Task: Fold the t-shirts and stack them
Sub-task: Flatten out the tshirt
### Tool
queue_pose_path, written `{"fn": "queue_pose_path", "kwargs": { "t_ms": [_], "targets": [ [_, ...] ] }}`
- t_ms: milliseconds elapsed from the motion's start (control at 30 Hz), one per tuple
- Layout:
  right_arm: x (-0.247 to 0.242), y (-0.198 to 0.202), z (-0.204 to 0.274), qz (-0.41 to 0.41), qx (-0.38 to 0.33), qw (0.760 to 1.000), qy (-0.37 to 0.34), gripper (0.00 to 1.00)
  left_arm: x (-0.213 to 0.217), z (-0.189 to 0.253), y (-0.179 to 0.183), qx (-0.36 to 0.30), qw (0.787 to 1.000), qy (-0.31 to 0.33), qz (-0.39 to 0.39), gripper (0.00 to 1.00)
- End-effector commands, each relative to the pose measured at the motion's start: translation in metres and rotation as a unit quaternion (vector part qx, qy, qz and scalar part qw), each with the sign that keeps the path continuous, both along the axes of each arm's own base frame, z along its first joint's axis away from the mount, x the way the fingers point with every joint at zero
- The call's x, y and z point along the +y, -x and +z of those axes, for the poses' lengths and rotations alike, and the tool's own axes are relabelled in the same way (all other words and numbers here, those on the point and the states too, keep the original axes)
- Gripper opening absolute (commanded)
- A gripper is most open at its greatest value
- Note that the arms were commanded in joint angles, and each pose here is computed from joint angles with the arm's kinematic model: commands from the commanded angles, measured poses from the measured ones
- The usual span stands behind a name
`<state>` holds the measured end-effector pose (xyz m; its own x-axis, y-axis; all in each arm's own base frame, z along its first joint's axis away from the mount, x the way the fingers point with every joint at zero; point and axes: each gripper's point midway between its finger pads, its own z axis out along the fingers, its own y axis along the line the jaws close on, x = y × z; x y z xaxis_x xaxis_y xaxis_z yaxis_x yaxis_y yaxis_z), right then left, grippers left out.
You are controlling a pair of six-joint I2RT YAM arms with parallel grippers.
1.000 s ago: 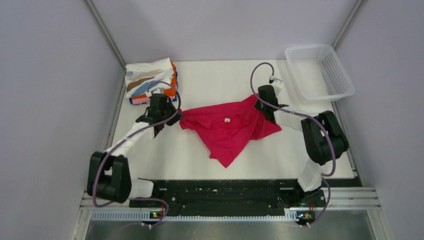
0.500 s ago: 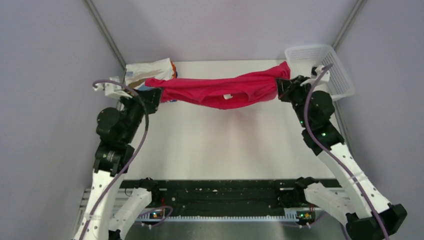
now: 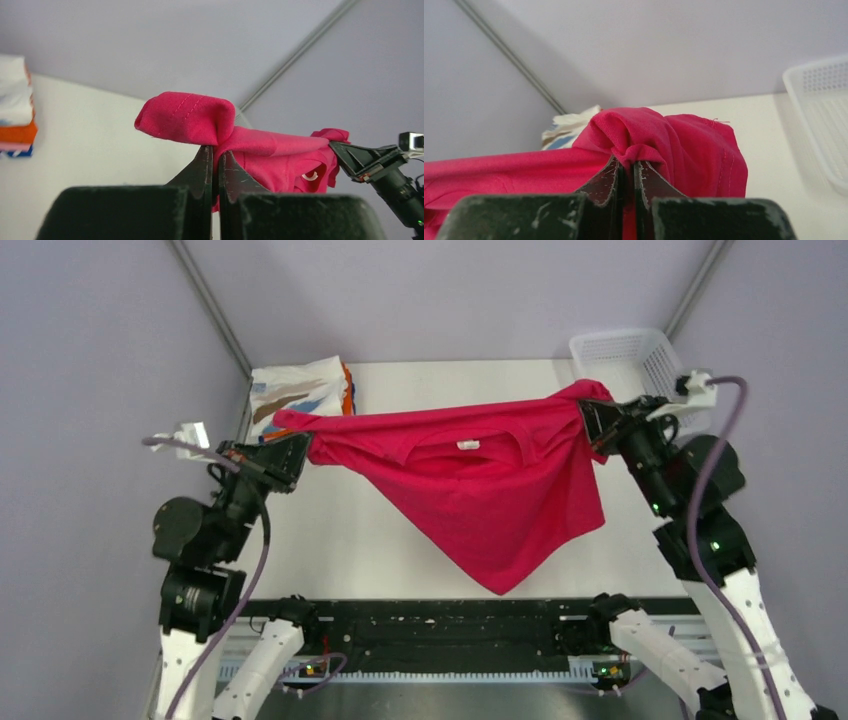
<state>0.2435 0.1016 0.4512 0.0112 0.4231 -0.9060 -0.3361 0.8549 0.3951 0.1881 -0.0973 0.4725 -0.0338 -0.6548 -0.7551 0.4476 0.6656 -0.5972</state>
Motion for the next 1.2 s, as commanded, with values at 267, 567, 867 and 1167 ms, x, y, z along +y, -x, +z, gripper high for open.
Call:
{"fn": "queue_pose_path", "kwargs": {
  "t_ms": [267, 567, 867, 1167],
  "targets": [
    [0.021, -0.198, -0.263, -0.116, 0.332, 0.919, 0.179, 0.96, 0.041, -0.274, -0.165, 0.454, 0.866, -0.073, 0.198, 0.94],
    [0.021, -0.171, -0.290, -0.099, 0.342, 0.921, 0.160, 0.99, -0.029, -0.281, -0.184, 0.415, 0.904, -0.101, 0.006, 0.99],
    [0.038, -0.082, -0.335, -0.034, 0.391, 0.914, 0.098, 0.99, -0.095, -0.329, -0.200, 0.454, 0.863, -0.180, -0.127, 0.99],
    [0.050, -0.047, -0.389, 0.015, 0.451, 0.886, 0.107, 0.99, -0.118, -0.402, -0.208, 0.528, 0.813, -0.198, -0.147, 0.99]
  ]
}}
